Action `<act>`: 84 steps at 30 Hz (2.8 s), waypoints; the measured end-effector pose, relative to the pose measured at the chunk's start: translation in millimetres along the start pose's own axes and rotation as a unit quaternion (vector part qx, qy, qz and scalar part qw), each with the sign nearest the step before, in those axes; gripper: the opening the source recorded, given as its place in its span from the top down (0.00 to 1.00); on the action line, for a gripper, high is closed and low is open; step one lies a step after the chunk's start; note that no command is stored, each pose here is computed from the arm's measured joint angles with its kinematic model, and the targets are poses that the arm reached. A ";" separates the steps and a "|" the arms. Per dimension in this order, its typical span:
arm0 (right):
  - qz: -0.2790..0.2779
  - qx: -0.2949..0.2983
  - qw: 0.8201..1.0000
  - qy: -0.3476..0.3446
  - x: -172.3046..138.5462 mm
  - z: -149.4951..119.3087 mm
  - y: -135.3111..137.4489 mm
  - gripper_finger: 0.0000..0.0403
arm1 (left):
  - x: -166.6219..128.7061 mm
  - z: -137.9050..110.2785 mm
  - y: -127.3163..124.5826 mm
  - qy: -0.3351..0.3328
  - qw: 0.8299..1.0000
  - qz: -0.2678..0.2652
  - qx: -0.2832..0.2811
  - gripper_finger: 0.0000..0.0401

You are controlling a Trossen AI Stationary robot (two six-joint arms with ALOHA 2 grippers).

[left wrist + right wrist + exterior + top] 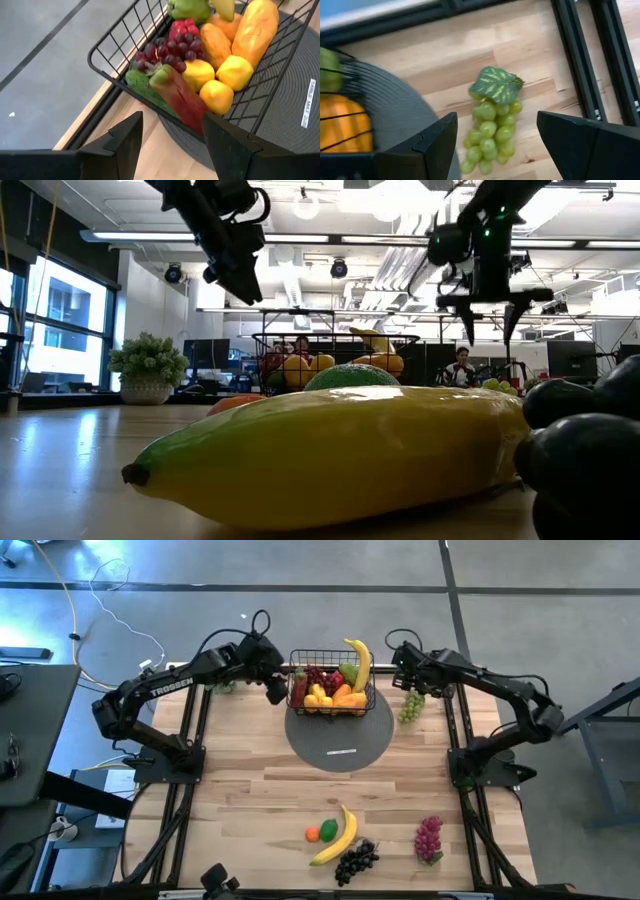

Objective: Build produce basket
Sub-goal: Put the grapes into the wire basket

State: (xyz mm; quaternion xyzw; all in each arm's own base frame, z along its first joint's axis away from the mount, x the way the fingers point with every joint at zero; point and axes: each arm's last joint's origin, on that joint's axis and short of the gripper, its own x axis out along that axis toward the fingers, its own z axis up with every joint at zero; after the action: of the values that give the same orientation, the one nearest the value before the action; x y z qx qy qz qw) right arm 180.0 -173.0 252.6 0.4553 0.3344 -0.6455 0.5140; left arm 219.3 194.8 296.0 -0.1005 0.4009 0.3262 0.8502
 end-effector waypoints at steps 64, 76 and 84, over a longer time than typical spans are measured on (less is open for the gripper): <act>-0.003 -0.082 0.996 0.042 33.1 19.2 4.0 0.97 | -0.7 11.7 7.4 -0.046 0.989 0.088 0.107 0.51; 0.188 -0.061 0.950 -0.242 -47.7 30.0 18.5 0.97 | -1.3 15.2 7.6 -0.064 0.989 0.091 0.099 0.51; 0.302 -0.108 0.867 -0.382 -68.6 36.6 60.0 0.97 | -1.4 16.6 7.7 -0.074 0.990 0.090 0.074 0.51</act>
State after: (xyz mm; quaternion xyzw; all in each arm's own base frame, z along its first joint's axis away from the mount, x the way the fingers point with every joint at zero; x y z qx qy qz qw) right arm 233.1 -196.2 331.9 0.1934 0.0258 -0.5417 0.8176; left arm 224.0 207.3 308.8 0.0237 0.3675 0.3777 0.8495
